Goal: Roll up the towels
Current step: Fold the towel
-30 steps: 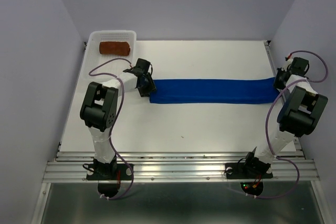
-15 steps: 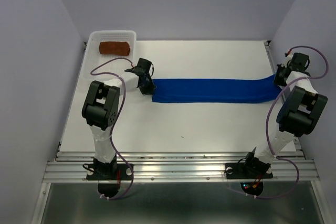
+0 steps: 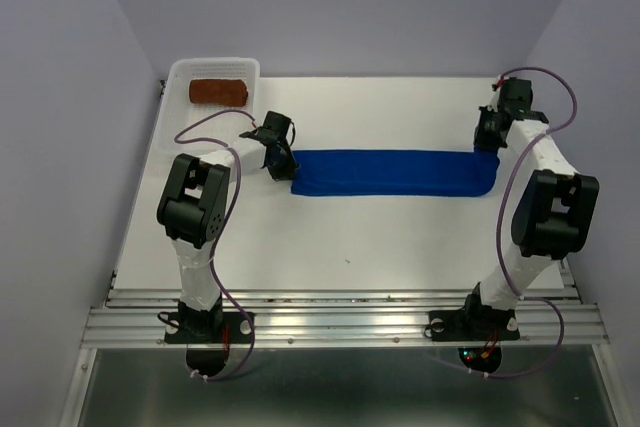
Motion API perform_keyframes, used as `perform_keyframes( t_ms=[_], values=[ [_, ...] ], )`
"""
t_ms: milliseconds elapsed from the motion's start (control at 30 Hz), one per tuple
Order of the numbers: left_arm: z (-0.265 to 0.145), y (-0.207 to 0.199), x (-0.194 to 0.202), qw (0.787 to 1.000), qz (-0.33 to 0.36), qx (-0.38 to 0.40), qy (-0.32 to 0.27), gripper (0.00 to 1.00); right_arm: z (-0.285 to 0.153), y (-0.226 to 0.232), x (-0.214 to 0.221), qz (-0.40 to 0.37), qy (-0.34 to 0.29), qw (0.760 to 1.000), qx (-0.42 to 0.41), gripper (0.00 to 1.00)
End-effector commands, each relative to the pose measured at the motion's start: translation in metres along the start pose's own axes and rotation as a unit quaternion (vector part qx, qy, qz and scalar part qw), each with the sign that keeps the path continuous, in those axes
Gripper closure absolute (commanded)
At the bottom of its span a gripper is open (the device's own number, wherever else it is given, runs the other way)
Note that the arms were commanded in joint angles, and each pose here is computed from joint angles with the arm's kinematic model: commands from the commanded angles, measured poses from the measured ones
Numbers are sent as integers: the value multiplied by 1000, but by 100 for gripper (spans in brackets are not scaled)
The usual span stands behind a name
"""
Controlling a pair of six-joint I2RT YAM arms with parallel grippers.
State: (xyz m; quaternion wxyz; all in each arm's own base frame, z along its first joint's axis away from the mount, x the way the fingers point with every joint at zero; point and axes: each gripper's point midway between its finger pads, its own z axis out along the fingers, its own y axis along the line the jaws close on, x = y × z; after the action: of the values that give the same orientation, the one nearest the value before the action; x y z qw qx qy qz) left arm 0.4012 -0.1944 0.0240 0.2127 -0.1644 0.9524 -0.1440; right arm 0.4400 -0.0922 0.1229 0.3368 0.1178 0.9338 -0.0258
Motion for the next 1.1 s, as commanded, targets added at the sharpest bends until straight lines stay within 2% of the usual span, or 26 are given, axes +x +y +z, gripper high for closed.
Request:
perform_keyframes(
  t_ms=[0, 167, 500, 767, 1067],
  values=[
    [-2, 8, 9, 1000, 6, -16, 3, 100, -29, 29, -9, 38, -3, 999, 11, 99],
    [-6, 13, 8, 1000, 6, -26, -3, 100, -39, 92, -3, 29, 6, 999, -34, 99],
    [-7, 13, 10, 1000, 10, -23, -2, 100, -63, 189, 3, 33, -3, 991, -128, 99],
    [-9, 10, 8, 1000, 13, -17, -4, 100, -80, 273, 11, 38, -11, 974, -222, 99],
    [-12, 9, 5, 1000, 12, -14, -9, 100, -99, 334, 6, 35, -19, 954, -298, 99]
  ],
)
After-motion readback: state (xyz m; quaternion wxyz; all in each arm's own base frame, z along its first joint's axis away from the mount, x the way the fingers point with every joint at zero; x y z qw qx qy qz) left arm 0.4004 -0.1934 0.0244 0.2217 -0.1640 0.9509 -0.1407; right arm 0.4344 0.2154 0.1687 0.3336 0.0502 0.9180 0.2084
